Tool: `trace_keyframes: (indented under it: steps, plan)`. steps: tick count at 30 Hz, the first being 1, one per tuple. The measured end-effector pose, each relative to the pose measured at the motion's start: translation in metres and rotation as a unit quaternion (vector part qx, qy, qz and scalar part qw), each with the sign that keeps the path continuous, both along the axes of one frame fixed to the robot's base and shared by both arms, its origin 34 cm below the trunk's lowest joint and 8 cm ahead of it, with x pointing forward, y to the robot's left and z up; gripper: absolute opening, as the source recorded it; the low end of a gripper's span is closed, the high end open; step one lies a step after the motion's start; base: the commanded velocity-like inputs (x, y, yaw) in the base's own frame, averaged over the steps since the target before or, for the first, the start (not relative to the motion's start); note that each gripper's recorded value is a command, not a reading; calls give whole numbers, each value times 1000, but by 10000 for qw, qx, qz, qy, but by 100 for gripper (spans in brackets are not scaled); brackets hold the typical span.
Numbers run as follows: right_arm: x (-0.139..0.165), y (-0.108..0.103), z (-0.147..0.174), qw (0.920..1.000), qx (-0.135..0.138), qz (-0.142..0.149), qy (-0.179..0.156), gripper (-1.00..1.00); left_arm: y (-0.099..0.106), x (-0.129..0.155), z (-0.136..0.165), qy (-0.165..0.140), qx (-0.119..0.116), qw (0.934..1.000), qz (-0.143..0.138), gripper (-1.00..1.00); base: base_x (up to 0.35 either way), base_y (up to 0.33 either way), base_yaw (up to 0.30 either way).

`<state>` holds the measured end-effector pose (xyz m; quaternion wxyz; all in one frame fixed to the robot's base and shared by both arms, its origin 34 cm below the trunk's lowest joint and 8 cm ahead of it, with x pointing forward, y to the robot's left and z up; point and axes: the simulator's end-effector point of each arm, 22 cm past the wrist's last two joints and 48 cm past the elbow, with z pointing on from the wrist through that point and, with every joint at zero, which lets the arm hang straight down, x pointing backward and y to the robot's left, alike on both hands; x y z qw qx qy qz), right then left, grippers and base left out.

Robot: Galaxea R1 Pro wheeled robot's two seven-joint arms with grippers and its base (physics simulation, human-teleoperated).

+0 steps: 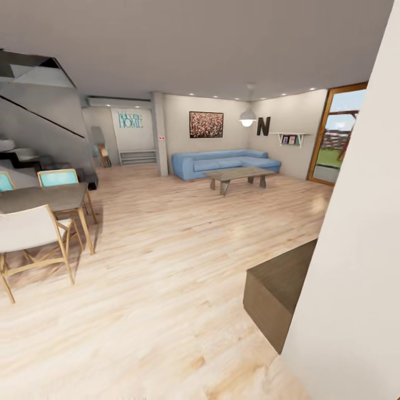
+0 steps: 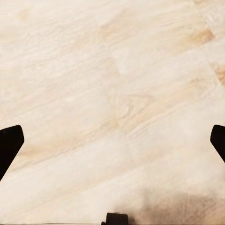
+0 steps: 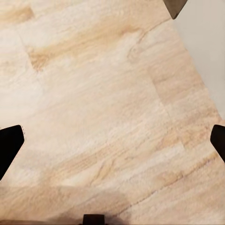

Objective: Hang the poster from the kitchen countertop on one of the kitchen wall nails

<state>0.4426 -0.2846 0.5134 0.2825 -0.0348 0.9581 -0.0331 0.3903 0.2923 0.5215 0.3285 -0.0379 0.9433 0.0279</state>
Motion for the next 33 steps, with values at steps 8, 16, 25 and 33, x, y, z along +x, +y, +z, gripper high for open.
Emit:
trace_keyframes:
  steps: [8,16,25,33]
  plan:
    - [-1,0,0,10000,-2,-2,6,100,0,0,0,3,2,10000,2,100,0,0,292]
    - [-1,0,0,10000,-4,-2,7,100,0,0,0,6,4,10000,4,100,0,0,292]
    - [-1,-2,0,10000,-48,-31,7,100,9,-2,0,8,14,9999,151,100,0,0,291]
    - [-18,-11,-10,9995,-205,-130,202,100,12,-3,-1,20,16,9998,206,100,0,0,290]
